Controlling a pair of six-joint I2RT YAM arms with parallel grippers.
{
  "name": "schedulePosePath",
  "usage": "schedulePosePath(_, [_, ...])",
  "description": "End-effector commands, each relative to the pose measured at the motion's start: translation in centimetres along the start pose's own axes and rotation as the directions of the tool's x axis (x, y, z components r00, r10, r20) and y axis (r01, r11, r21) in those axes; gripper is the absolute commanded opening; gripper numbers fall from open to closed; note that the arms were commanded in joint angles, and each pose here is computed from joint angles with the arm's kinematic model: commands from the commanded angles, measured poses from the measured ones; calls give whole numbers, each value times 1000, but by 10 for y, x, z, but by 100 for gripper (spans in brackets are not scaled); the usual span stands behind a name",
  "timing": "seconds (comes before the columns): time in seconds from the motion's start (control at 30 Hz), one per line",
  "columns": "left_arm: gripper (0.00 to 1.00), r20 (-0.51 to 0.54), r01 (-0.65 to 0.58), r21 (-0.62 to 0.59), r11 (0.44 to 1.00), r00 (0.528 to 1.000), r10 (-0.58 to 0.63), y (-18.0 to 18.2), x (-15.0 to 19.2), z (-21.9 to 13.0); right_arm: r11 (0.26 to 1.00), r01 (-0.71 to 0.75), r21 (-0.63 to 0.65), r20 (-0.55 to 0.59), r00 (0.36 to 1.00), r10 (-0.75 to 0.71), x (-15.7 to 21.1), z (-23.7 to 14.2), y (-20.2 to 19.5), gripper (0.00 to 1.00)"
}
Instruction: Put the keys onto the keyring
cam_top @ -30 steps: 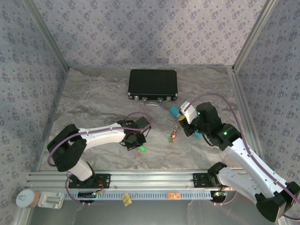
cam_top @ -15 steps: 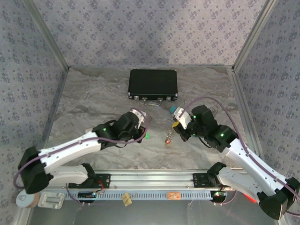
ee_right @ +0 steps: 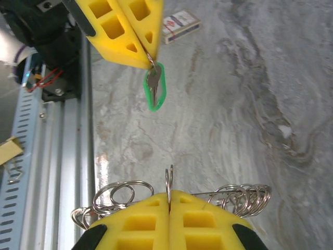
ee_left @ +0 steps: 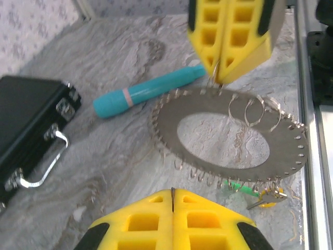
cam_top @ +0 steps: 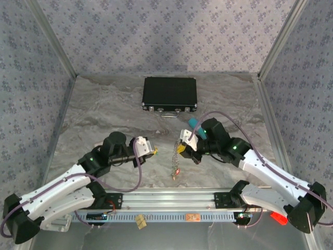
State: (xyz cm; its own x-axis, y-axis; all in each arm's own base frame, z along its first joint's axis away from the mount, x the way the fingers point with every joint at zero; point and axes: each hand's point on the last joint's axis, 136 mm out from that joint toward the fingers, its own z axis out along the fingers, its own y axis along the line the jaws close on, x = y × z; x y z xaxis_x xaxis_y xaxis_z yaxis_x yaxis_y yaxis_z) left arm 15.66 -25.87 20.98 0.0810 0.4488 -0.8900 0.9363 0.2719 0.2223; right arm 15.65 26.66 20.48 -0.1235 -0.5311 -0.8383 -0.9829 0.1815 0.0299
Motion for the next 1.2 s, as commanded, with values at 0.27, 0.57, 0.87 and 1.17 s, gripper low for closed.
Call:
schedulePosePath(0.27, [0, 76, -383, 65, 922, 923, 378, -7, -21, 6, 986, 83, -142, 72, 995, -73, -26, 12, 13, 0])
schedulePosePath(0.57, [0, 137, -460, 64, 886, 883, 448, -10, -30, 10, 969, 96, -229, 75, 994, -81, -33, 21, 20, 0])
schedulePosePath(0.87, [0, 139, -496, 55, 867, 863, 485, -11, -33, 10, 961, 99, -259, 71, 994, -84, -35, 27, 22, 0])
schedulePosePath(1.17, [0, 132, -524, 65, 849, 848, 513, -15, -33, 10, 963, 94, -252, 58, 995, -82, -35, 31, 18, 0])
